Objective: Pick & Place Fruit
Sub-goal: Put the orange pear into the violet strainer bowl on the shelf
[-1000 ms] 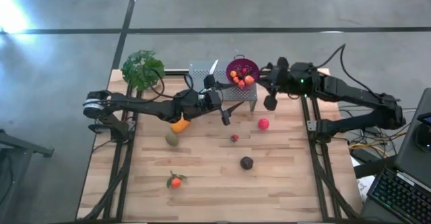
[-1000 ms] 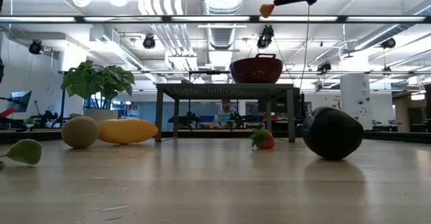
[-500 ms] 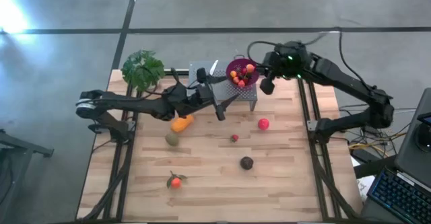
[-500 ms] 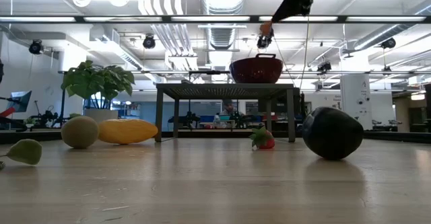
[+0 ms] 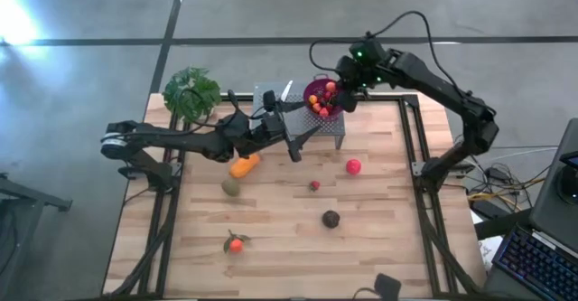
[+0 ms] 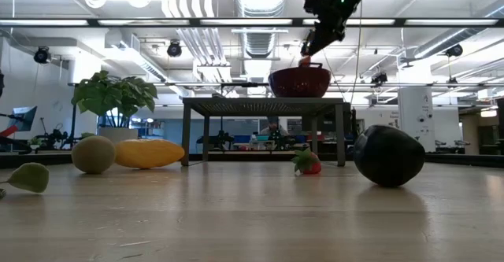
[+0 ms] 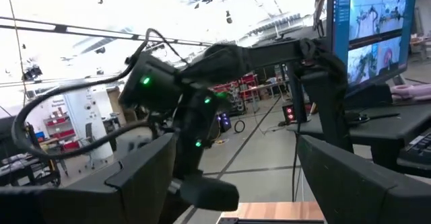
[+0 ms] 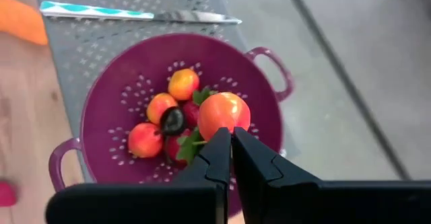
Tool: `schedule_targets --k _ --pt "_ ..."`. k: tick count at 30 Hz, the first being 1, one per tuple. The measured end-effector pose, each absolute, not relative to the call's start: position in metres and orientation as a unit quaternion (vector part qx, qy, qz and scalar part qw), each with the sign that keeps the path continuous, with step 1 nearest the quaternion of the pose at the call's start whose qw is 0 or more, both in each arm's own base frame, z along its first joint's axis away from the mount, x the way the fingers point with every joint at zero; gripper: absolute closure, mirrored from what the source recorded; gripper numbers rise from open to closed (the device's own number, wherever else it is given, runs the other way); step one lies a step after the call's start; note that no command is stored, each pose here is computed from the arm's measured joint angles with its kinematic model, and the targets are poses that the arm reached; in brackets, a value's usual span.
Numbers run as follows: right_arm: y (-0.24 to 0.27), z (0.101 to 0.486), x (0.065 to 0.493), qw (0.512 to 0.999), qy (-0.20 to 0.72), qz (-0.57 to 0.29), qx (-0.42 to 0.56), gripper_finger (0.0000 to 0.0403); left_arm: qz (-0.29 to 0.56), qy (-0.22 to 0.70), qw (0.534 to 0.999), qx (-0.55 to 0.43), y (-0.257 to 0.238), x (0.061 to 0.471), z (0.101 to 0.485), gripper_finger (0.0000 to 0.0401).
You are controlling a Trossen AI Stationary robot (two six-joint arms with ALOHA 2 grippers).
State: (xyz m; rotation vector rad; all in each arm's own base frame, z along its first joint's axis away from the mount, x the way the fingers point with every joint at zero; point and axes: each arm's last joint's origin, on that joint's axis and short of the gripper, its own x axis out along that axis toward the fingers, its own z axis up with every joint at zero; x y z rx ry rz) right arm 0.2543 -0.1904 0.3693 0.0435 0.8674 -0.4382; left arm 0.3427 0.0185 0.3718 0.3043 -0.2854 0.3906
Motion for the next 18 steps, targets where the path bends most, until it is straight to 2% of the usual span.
schedule_targets --k 18 --pt "-0.221 0.339 0.275 0.871 0.447 -0.198 0.035 0.0394 0.193 -0.14 0.96 0.149 0.019 0.343 0.371 0.0085"
